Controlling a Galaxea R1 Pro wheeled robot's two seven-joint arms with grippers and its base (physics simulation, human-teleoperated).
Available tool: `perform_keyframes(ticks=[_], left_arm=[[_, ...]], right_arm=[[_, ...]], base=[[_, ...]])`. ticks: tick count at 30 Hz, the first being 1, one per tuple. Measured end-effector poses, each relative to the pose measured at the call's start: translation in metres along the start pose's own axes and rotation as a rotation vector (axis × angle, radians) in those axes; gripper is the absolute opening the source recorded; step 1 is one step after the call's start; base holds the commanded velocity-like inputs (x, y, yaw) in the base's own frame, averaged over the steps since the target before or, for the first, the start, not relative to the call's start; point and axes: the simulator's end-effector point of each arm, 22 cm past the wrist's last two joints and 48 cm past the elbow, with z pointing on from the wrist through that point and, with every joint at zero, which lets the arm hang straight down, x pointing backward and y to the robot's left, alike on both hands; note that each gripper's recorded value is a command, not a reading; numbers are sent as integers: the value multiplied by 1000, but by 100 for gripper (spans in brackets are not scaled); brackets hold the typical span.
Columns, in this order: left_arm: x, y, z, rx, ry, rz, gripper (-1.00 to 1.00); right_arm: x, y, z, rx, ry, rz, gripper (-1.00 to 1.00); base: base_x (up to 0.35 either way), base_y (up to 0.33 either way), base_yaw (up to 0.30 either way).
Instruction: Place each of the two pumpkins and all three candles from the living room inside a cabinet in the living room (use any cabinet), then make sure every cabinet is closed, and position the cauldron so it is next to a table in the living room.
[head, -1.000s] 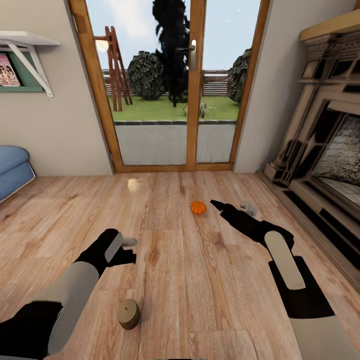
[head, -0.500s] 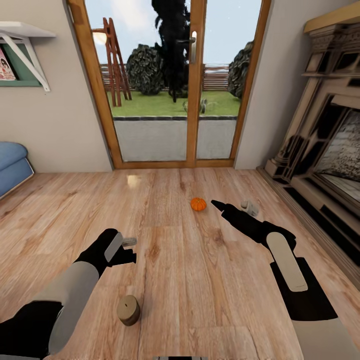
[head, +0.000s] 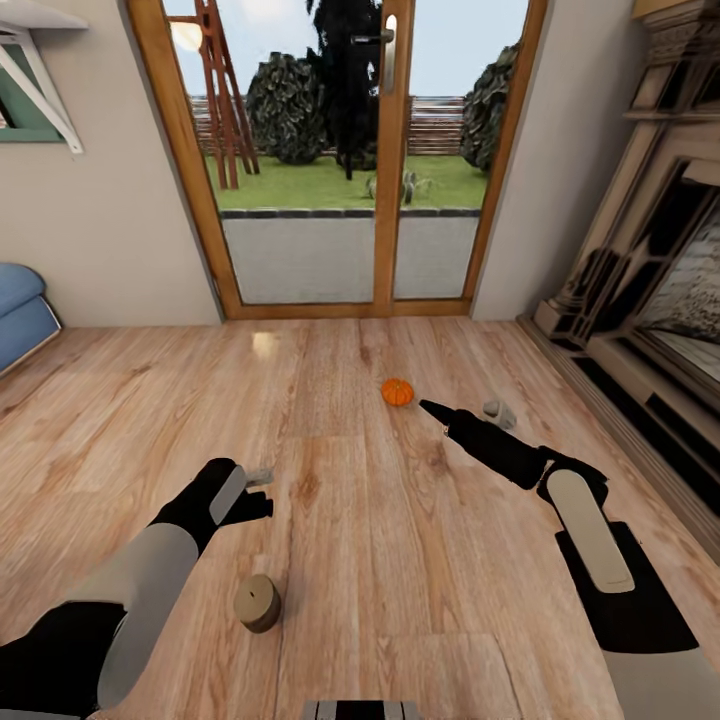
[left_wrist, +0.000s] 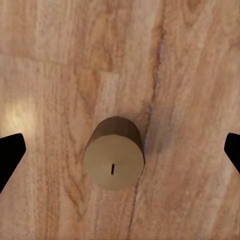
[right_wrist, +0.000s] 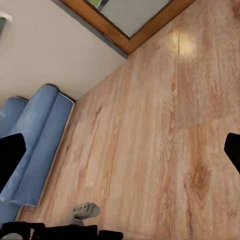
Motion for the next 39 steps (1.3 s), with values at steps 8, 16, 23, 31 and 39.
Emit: perform_keyframes(ticks=[8,16,23,31,39], left_arm=[[10,-1,18,-5,29,3,100],[21,0,36,-10,61,5,100],[30,1,51,-14,88,6,100],[42,2,68,-20,119,8,100],[46,3,75,-23,130,9,100]], right_arm=[[8,10,-7,-158,30,45,100],[19,-5,-1,-153,49,68,100],[29,-20,6,-137,65,86,100],[41,-36,12,-118,83,105,100],[46,-42,15,-112,90,114,100]], base=[[0,0,0],[0,0,0],[0,0,0],[0,0,0],[0,0,0]])
